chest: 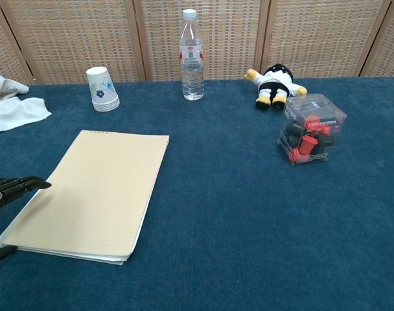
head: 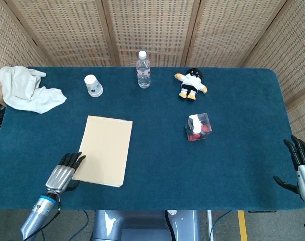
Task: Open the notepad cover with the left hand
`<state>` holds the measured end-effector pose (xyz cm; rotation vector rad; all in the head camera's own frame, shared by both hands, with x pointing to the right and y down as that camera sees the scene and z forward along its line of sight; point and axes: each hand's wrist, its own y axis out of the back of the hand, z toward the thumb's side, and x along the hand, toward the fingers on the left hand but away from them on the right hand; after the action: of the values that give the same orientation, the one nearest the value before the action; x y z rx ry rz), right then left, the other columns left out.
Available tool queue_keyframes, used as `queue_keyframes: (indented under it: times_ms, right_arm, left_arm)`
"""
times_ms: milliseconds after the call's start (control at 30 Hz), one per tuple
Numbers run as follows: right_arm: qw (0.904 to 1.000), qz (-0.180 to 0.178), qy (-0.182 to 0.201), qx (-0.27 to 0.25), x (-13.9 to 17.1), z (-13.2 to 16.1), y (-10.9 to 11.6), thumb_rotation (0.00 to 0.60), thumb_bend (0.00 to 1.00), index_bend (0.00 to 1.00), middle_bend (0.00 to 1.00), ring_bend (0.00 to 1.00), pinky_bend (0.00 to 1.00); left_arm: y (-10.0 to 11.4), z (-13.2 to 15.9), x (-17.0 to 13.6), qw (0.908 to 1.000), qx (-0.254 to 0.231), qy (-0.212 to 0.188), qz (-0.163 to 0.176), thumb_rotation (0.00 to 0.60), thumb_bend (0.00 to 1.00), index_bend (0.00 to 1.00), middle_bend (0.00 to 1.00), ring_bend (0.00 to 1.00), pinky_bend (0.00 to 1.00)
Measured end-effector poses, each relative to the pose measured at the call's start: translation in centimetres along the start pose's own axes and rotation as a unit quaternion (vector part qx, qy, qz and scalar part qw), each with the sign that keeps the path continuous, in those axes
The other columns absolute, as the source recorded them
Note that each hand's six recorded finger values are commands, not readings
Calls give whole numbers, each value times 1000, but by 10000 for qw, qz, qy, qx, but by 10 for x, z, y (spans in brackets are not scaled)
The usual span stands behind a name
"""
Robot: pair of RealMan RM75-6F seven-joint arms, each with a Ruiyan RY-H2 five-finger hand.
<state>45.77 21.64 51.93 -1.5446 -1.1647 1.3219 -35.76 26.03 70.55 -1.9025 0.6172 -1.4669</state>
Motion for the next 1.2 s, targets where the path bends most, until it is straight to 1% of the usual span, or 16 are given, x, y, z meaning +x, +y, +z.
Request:
queue_keyframes:
  times_ms: [233, 400, 633, 800, 900, 1000, 1100, 1200]
  right_arm:
    - [10000, 20, -8, 8, 0, 0, -1, 600, 0, 0, 0, 0, 0]
    - [10000, 33, -21, 8, -2, -1, -2, 600, 0, 0, 0, 0, 0]
    - [10000, 65, -47, -8, -3, -2, -4, 600, 0, 0, 0, 0, 0]
    - [9999, 47, -80, -55, -4, -4, -2, 600, 0, 0, 0, 0, 0]
    - [9999, 51, -88, -63, -5, -5, -2, 600, 0, 0, 0, 0, 0]
    - [9999, 65, -86, -68, -5, -5, -3, 600, 0, 0, 0, 0, 0]
    - [9999, 65, -92, -69, -5, -6, -3, 600, 0, 0, 0, 0, 0]
    - [9999, 67, -108, -73, -6, -6, -3, 600, 0, 0, 0, 0, 0]
  left_arm:
    - [1, -1, 5, 10000, 15, 17, 40, 600, 397, 0, 0, 0, 0]
    - [6, 3, 14, 9999, 23, -28, 118, 600, 449, 0, 0, 0, 0]
    - [17, 14, 22, 9996, 23, -138, 245, 600, 448, 0, 0, 0, 0]
    - [37, 24, 31, 9987, -55, -205, 462, 600, 448, 0, 0, 0, 0]
    - [56, 30, 39, 9977, -120, -211, 631, 600, 448, 0, 0, 0, 0]
    - [69, 31, 47, 9972, -163, -169, 714, 600, 448, 0, 0, 0, 0]
    - [78, 30, 56, 9972, -163, -112, 715, 600, 448, 0, 0, 0, 0]
    - [78, 26, 64, 9982, -112, -32, 597, 600, 448, 0, 0, 0, 0]
